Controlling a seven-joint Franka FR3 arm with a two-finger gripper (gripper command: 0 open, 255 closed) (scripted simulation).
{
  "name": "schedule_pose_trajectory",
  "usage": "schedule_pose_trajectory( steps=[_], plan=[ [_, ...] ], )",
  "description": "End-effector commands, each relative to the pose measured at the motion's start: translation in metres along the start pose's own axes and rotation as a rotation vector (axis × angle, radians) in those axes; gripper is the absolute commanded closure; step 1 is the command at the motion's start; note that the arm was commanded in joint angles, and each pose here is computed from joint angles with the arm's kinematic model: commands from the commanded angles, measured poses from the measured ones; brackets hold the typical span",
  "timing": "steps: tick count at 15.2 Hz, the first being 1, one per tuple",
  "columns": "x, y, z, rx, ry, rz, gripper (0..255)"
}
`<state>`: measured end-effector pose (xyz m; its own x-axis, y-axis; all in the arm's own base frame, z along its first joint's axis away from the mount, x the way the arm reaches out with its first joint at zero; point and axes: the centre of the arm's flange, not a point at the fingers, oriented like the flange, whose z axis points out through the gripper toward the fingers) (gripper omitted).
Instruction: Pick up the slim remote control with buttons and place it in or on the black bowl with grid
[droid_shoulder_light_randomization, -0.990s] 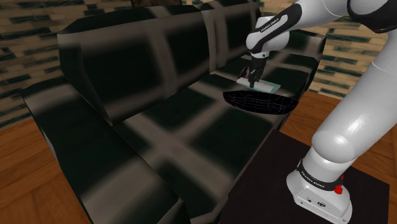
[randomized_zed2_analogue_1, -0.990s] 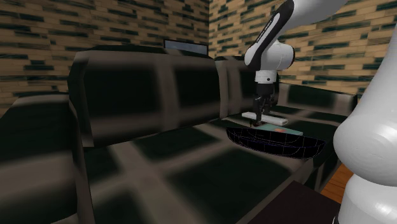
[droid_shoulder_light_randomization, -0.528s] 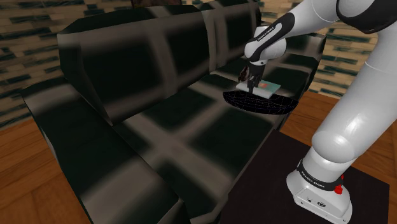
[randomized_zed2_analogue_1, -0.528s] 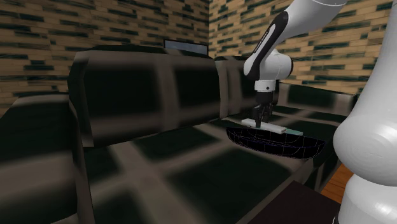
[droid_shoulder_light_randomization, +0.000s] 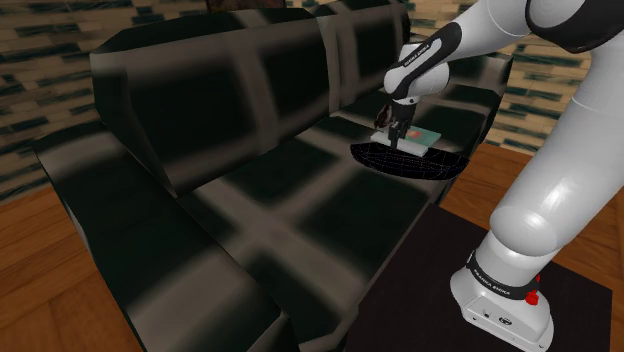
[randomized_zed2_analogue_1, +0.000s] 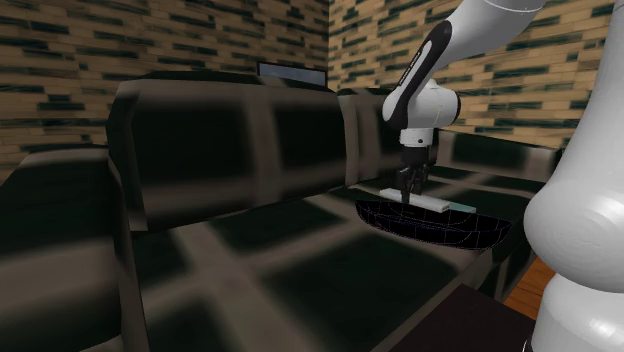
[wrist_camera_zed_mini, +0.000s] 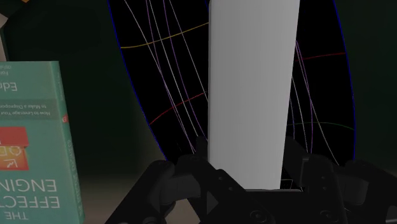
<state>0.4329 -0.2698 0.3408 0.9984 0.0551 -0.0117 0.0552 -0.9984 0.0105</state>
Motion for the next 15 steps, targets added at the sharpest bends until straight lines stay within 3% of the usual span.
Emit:
schedule_pose_trajectory(
  steps=[1, 6, 10, 15],
  plan=[
    [0.000, 0.000, 0.000, 0.000, 0.000, 0.000, 0],
    [0.000, 0.000, 0.000, 0.000, 0.000, 0.000, 0],
    [0.000, 0.000, -0.050, 0.000, 0.000, 0.000, 0],
    [0.000, 0.000, -0.050, 0.000, 0.000, 0.000, 0]
  ],
)
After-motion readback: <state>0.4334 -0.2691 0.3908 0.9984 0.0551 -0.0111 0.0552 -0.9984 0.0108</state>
